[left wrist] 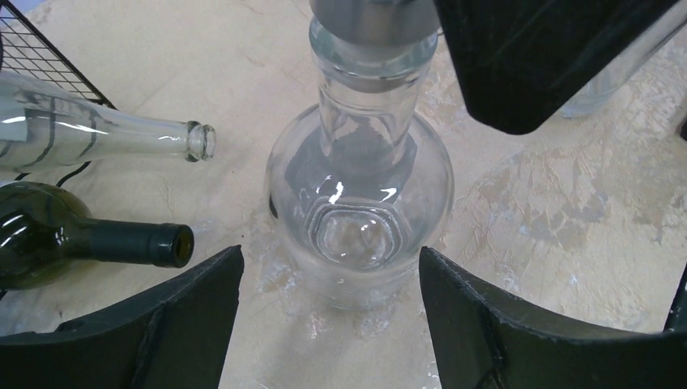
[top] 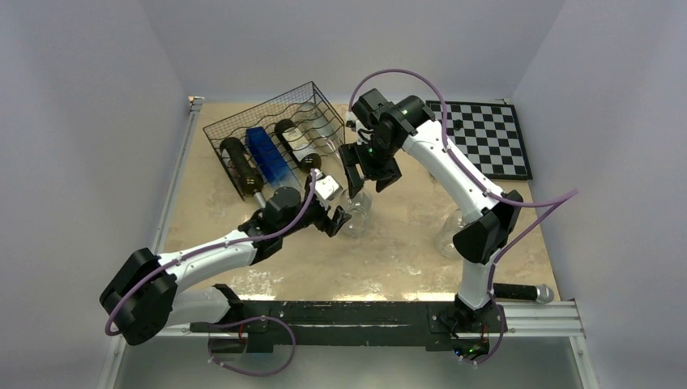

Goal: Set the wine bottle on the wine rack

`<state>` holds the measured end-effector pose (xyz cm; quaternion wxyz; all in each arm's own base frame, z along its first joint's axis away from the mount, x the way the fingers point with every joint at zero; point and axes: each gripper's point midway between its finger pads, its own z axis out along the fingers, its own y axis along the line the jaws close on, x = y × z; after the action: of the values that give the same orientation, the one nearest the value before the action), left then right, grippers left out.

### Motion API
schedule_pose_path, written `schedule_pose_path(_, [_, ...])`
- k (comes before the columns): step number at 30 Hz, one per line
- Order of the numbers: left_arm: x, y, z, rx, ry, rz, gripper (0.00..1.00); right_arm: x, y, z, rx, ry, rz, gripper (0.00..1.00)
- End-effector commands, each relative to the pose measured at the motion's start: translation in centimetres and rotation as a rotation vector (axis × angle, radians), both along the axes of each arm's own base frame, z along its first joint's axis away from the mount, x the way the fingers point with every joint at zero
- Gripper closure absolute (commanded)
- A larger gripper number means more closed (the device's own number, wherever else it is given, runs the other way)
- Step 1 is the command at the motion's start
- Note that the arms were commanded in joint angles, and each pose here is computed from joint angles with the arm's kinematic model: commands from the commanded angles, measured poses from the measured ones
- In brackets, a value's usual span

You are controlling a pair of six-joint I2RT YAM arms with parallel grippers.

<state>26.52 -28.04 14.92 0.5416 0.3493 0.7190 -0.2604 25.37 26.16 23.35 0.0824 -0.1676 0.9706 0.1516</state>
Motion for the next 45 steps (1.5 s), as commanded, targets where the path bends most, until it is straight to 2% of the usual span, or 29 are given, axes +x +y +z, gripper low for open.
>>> schedule_pose_path(1, [1.4, 0.8, 2.7, -0.054, -0.055, 0.088, 0.17, 0.6, 0.6, 2.0, 0.045, -0.102, -0.014, 0.25])
schedule_pose_path(9, [2.2, 2.6, 3.9, -0.059, -0.082, 0.196, 0.17, 1.2, 1.4, -0.9, -0.065, -0.056, 0.015, 0.3])
schedule_pose_path(12, [2.2, 3.1, 4.3, -0.063, -0.096, 0.215, 0.17, 1.8, 1.7, -1.6, -0.082, -0.055, 0.006, 0.35])
schedule_pose_path(14, [2.1, 3.0, 4.5, -0.065, -0.095, 0.206, 0.16, 2.1, 2.0, -1.8, -0.083, -0.052, 0.003, 0.42])
schedule_pose_path(20, [2.1, 3.6, 4.9, -0.07, -0.091, 0.238, 0.16, 0.8, 2.8, -1.0, -0.011, -0.006, 0.024, 0.95])
schedule_pose_path(21, [2.2, 3.8, 4.9, -0.068, -0.091, 0.247, 0.16, 0.3, 3.1, -0.8, 0.018, 0.013, 0.035, 1.0])
schedule_pose_path(26, [2.1, 3.9, 5.3, -0.073, -0.093, 0.252, 0.16, -1.5, 4.6, 0.4, 0.18, 0.08, 0.079, 1.0])
schedule_pose_path(31, [2.1, 3.8, 5.4, -0.081, -0.086, 0.252, 0.16, -1.9, 5.7, 1.8, 0.393, 0.076, 0.085, 1.0])
schedule_pose_path(37, [1.8, 4.0, 5.7, -0.087, -0.081, 0.253, 0.16, -2.0, 5.1, -0.1, 0.451, 0.025, 0.071, 1.0])
schedule_pose_path(41, [0.9, 4.2, 5.6, -0.098, -0.042, 0.237, 0.16, -1.6, 4.6, -1.4, 0.525, -0.029, -0.004, 1.0])
schedule_pose_path(43, [0.3, 4.7, 5.3, -0.112, 0.011, 0.264, 0.12, -1.3, 4.1, -1.8, 0.558, -0.067, -0.053, 1.0])
schedule_pose_path(45, [0.2, 5.9, 5.0, -0.144, 0.092, 0.361, 0.01, -1.2, 3.5, -2.0, 0.577, -0.118, -0.087, 1.0])
